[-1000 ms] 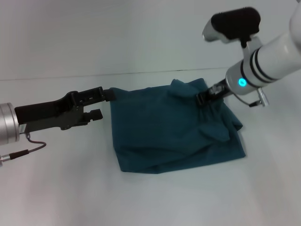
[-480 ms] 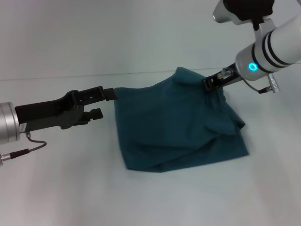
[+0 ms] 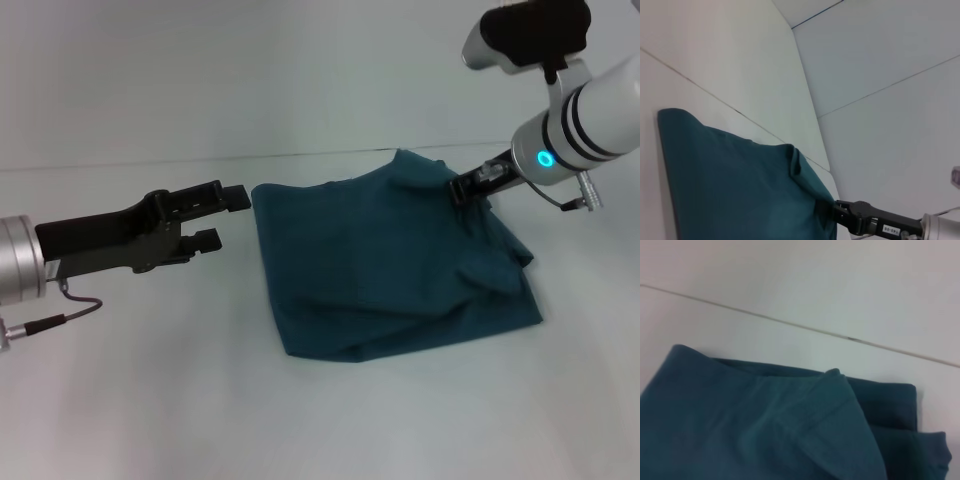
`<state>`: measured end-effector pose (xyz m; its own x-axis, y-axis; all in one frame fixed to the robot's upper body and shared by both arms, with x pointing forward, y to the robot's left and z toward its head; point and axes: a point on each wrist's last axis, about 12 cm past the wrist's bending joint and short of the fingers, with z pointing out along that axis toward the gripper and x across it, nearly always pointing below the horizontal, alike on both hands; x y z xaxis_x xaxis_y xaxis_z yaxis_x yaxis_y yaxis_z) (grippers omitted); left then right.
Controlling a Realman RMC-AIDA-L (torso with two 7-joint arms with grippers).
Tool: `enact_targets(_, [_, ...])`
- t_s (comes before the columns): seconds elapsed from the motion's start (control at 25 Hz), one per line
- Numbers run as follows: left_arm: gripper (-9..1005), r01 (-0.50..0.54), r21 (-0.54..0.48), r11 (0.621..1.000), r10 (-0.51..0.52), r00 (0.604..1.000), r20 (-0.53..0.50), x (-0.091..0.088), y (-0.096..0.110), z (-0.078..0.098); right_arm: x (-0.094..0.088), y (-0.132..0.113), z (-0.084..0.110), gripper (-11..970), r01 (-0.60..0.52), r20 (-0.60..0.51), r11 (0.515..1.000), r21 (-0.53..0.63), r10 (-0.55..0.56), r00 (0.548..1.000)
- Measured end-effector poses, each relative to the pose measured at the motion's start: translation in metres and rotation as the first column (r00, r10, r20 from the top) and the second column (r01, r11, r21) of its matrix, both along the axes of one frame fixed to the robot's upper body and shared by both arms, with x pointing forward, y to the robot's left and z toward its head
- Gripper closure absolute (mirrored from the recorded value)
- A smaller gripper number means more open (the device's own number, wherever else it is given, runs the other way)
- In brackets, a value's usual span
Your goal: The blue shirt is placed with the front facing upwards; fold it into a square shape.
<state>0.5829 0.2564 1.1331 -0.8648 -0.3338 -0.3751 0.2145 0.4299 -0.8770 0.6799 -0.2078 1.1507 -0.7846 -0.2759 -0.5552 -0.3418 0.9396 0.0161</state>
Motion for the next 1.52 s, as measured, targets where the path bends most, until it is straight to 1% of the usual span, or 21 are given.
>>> enact_targets(0.24, [77, -0.003, -0.002, 1.0, 0.003, 1.0, -0.005, -0.002, 0.0, -0.002, 0.0, 0.0, -0.007, 834, -0.007, 0.001, 1.0, -0.03, 0.007, 1.0])
enact_targets(0.56, [77, -0.003, -0.004, 1.0, 0.003, 1.0, -0.007, -0.002, 0.0, -0.002, 0.003, -0.001, -0.007, 812, 0.006, 0.034, 0.996, -0.089, -0.003, 0.999])
enact_targets(0.76, [77, -0.004, -0.004, 1.0, 0.004, 1.0, -0.008, -0.002, 0.0, -0.003, 0.008, -0.006, -0.009, 617, 0.036, 0.058, 0.995, -0.096, -0.03, 0.998])
enact_targets(0.88, [77, -0.007, -0.015, 1.0, 0.007, 1.0, -0.002, -0.002, 0.0, -0.002, 0.013, -0.016, -0.009, 618, 0.085, 0.063, 0.992, -0.093, -0.08, 0.995])
enact_targets(1.04, [77, -0.008, -0.023, 1.0, 0.008, 1.0, 0.002, -0.002, 0.0, -0.001, 0.021, -0.028, -0.002, 620, 0.147, 0.065, 0.986, -0.082, -0.142, 0.988])
enact_targets(1.24, [77, -0.007, -0.025, 1.0, 0.007, 1.0, 0.005, -0.001, -0.001, 0.001, 0.023, -0.029, 0.01, 621, 0.156, 0.082, 0.986, -0.067, -0.15, 0.985])
enact_targets(1.36, [76, -0.009, -0.026, 1.0, 0.009, 1.0, 0.004, -0.001, 0.0, 0.0, 0.022, -0.031, 0.018, 623, 0.166, 0.089, 0.985, -0.04, -0.162, 0.983])
enact_targets(1.44, [76, -0.015, -0.03, 0.999, 0.015, 1.0, 0.005, -0.001, 0.001, 0.0, 0.02, -0.031, 0.02, 623, 0.159, 0.062, 0.987, -0.026, -0.158, 0.986])
enact_targets(1.52, [76, -0.019, -0.035, 0.999, 0.02, 1.0, 0.006, -0.002, 0.002, 0.001, 0.015, -0.029, 0.02, 624, 0.128, 0.013, 0.992, -0.015, -0.127, 0.992])
